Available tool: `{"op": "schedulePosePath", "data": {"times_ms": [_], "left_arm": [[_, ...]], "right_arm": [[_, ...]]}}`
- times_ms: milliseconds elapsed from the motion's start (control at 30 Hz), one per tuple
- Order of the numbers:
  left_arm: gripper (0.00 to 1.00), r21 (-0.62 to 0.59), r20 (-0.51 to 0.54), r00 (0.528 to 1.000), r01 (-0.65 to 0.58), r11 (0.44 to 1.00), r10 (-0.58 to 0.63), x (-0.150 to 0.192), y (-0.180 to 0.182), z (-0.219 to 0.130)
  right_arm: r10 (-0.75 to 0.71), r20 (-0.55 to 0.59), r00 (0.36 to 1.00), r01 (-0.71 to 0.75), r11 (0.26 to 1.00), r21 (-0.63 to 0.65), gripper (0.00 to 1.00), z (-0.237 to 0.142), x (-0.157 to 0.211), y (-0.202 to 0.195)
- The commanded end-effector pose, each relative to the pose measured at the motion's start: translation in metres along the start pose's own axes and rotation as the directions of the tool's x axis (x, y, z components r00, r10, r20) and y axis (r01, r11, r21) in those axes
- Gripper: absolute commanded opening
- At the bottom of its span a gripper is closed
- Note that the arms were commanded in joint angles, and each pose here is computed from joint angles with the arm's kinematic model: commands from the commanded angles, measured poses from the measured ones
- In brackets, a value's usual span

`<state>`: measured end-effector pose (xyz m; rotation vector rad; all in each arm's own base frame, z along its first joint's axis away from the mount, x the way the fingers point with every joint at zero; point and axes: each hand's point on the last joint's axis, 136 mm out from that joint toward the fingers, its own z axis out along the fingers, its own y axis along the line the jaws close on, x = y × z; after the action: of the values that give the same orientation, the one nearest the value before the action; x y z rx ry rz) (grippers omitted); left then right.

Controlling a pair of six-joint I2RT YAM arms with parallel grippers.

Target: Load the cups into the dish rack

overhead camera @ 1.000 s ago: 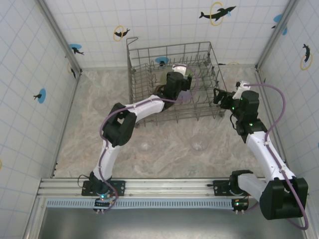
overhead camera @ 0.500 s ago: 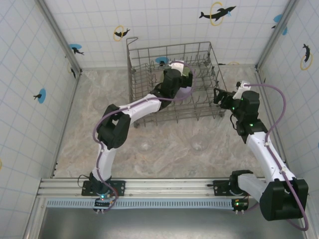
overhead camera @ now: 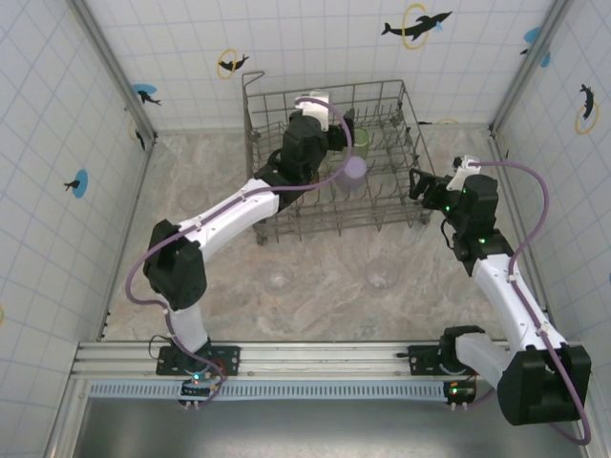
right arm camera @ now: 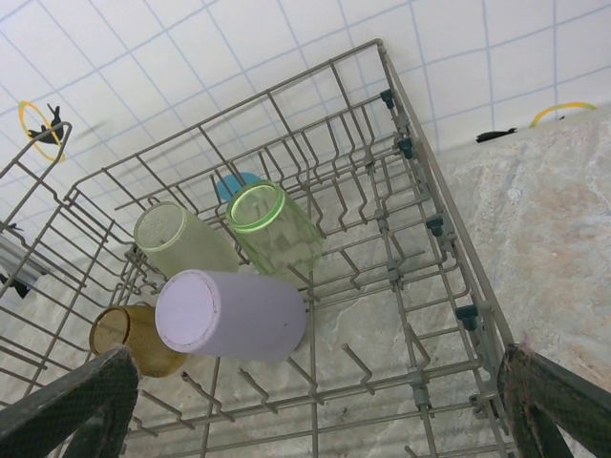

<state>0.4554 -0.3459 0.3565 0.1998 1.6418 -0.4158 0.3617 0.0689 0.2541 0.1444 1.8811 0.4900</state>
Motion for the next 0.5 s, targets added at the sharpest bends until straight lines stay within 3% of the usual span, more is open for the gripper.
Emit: {"op": "schedulePosePath", "data": {"times_ms": [0,467], "left_arm": [[0.98,-0.12,-0.043,0.995,-0.089,0.989,0.084,0.001,0.03,-0.017],[0.97,-0.237,-0.217,0.97,-0.161,0.958,0.109,0.029,0.076,-0.079]], "right_arm": [[0.014,-0.018,1.0,-0.014,1.0,-0.01,1.0,-0.003,0.008,-0.001],[-0.013,-0.095,0.995,0.012,1.0,-0.001,1.0,-0.013,0.019,0.016]]}}
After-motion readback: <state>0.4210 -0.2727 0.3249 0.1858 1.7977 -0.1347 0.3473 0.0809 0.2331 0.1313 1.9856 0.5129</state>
